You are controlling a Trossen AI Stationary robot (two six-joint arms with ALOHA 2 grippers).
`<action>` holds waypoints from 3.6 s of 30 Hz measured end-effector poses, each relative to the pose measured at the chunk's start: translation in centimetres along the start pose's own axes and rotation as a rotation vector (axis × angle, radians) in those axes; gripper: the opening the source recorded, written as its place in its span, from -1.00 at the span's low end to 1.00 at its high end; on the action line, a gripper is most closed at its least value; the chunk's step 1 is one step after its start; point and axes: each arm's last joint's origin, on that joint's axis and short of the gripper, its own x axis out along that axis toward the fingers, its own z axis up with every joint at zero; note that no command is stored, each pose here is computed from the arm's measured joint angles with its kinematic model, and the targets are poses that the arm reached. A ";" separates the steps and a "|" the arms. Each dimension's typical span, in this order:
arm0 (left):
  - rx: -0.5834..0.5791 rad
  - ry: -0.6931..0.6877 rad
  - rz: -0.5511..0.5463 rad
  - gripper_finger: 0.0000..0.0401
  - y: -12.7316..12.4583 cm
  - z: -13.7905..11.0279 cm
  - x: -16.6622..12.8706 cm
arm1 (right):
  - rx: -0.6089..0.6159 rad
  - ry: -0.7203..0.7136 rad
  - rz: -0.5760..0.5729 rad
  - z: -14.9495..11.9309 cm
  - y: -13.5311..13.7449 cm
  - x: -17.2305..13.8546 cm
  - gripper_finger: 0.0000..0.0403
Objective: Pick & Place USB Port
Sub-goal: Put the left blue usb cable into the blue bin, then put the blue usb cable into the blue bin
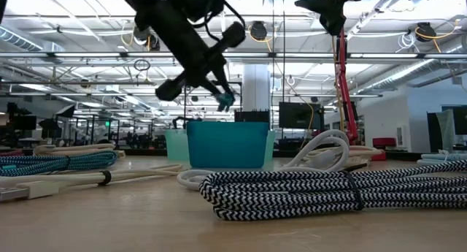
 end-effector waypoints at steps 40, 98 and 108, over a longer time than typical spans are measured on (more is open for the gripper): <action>-0.055 0.048 0.280 -0.93 1.1 1.4 1.3 | -0.013 0.020 -0.013 -0.2 -0.1 0.0 0.26; 0.002 0.128 0.533 -0.59 -1.7 -15.0 -12.3 | -0.021 0.093 -0.053 -0.9 -0.3 -0.7 0.26; -0.083 0.123 0.599 -0.34 3.7 -17.6 -8.2 | -0.020 0.096 -0.054 -0.9 -0.3 -0.7 0.26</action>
